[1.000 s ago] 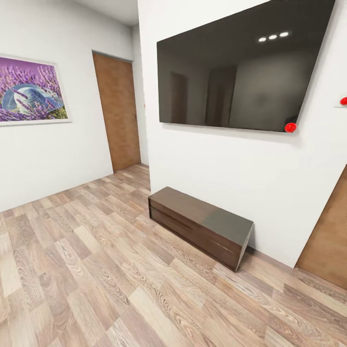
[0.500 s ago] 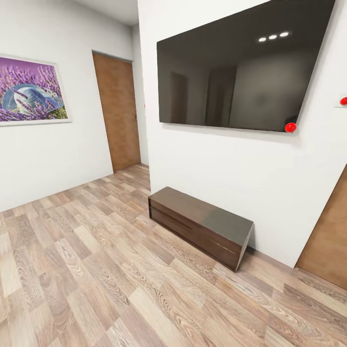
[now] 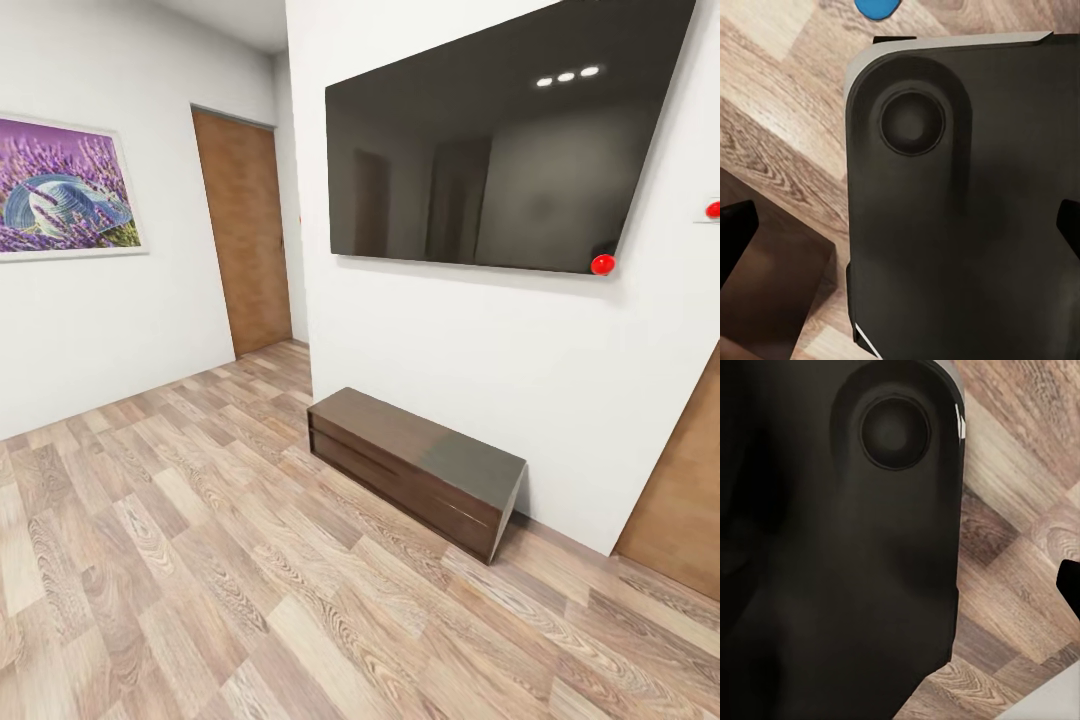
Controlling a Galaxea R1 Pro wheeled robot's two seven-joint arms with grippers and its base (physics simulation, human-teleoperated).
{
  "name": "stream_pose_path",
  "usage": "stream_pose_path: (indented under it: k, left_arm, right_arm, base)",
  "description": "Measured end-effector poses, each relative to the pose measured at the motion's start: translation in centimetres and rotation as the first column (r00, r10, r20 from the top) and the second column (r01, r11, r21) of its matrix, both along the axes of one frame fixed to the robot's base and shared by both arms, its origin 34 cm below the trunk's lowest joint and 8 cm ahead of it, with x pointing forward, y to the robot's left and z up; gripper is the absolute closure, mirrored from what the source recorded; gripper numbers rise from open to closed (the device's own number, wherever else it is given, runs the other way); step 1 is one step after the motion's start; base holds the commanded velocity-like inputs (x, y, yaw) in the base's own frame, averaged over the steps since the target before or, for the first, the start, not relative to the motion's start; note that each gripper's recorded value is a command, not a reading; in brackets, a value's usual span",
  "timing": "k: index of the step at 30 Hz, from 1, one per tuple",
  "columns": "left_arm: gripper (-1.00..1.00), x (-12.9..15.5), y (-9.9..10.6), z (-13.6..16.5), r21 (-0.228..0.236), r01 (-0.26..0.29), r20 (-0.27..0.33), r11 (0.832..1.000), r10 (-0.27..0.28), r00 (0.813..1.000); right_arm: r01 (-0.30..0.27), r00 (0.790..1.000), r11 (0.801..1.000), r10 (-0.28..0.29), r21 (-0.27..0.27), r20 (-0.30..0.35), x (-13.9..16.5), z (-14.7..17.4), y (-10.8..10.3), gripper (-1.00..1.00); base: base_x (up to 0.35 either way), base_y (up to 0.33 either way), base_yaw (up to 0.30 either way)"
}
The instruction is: In the bedroom, move the book from the bed onto either nightstand, and place the two sandals side by side next to the bed.
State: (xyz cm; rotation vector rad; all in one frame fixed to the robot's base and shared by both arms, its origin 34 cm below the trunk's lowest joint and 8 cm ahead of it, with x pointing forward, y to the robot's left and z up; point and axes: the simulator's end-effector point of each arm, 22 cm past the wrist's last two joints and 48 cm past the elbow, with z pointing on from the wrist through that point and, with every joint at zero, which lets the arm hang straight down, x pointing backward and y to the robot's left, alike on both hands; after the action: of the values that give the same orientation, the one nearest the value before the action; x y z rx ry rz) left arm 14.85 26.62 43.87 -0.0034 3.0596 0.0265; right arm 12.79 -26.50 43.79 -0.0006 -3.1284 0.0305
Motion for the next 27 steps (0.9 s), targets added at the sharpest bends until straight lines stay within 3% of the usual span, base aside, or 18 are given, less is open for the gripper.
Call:
stream_pose_path:
  k: [27]
  left_arm:
    - [-1.0, 0.01, 0.04, 0.0, 0.002, 0.001, 0.0, 1.0, -0.001, 1.0]
  right_arm:
    - [0.0, 1.0, 1.0, 0.0, 0.0, -0.001, -0.04, 0.0, -0.02, -1.0]
  base:
    - [0.0, 0.037, -0.014]
